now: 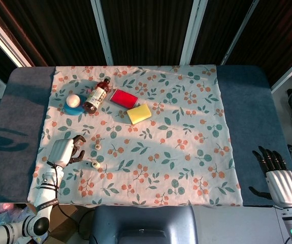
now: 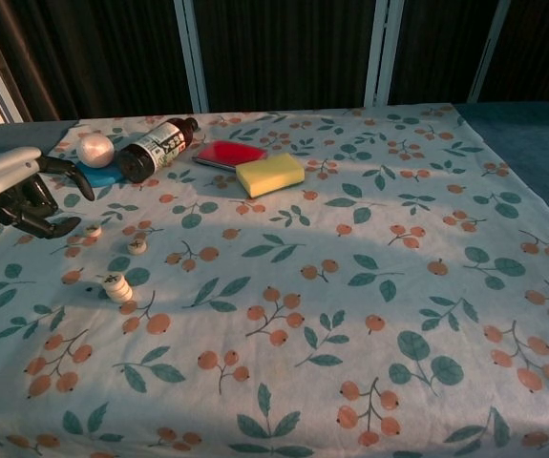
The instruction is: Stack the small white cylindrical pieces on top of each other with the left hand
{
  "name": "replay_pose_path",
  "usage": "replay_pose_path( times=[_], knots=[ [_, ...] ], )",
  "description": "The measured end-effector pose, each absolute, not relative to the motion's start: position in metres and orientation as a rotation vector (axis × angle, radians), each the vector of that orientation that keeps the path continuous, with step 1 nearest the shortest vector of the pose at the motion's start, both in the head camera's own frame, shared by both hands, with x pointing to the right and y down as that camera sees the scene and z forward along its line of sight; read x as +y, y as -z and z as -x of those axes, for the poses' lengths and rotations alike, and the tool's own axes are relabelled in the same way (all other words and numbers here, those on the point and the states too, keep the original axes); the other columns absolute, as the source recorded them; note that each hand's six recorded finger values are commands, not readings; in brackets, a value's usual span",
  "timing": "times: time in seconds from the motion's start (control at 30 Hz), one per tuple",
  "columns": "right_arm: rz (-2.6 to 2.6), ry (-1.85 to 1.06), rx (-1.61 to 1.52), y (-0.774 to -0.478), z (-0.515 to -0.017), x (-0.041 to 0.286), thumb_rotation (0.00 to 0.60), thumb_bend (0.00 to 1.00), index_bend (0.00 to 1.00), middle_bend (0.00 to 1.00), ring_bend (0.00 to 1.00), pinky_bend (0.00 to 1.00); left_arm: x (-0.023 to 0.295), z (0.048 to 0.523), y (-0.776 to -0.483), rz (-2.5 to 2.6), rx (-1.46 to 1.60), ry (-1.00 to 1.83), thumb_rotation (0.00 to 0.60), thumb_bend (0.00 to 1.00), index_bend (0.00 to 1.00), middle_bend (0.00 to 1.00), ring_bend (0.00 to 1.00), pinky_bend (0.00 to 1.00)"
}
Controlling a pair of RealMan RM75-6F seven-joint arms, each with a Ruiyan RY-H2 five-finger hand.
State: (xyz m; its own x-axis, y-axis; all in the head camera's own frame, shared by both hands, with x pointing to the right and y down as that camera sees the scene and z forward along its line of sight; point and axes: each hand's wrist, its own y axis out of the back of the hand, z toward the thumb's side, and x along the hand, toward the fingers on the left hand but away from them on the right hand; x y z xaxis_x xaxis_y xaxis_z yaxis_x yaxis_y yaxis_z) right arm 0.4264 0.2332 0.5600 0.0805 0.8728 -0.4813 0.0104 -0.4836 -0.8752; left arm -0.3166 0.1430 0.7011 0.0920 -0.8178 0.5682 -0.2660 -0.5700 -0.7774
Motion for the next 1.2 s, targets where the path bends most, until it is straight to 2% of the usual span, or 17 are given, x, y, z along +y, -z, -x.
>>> replay_pose_path(
  times=[0.2, 0.47, 0.77, 1.2],
  knots=[
    [1.621, -1.504, -0.898, -0.560, -0.429, 0.232, 0.600, 0.15, 0.00, 0.00, 0.00, 0.00, 0.122, 0.331, -0.733, 1.796, 1.053, 1.591, 0.600, 0.40, 0.37, 1.00, 1.00, 1.00],
    [1.614, -1.511, -0.907, -0.559, -0.432, 0.232, 0.600, 0.15, 0.00, 0.00, 0.00, 0.00, 0.114, 0.333, -0.762, 1.762, 1.045, 1.663, 0.600, 0.40, 0.37, 1.00, 1.00, 1.00],
    [1.618, -1.507, -0.907, -0.560, -0.431, 0.231, 0.600, 0.15, 0.00, 0.00, 0.00, 0.00, 0.120, 0.331, -0.778, 1.777, 1.029, 1.699, 0.600, 0.40, 0.39, 1.00, 1.00, 1.00],
    [1.615, -1.508, -0.915, -0.558, -0.432, 0.232, 0.600, 0.15, 0.00, 0.00, 0.00, 0.00, 0.119, 0.337, -0.785, 1.759, 1.028, 1.729, 0.600, 0.40, 0.43, 1.00, 1.00, 1.00]
  ],
)
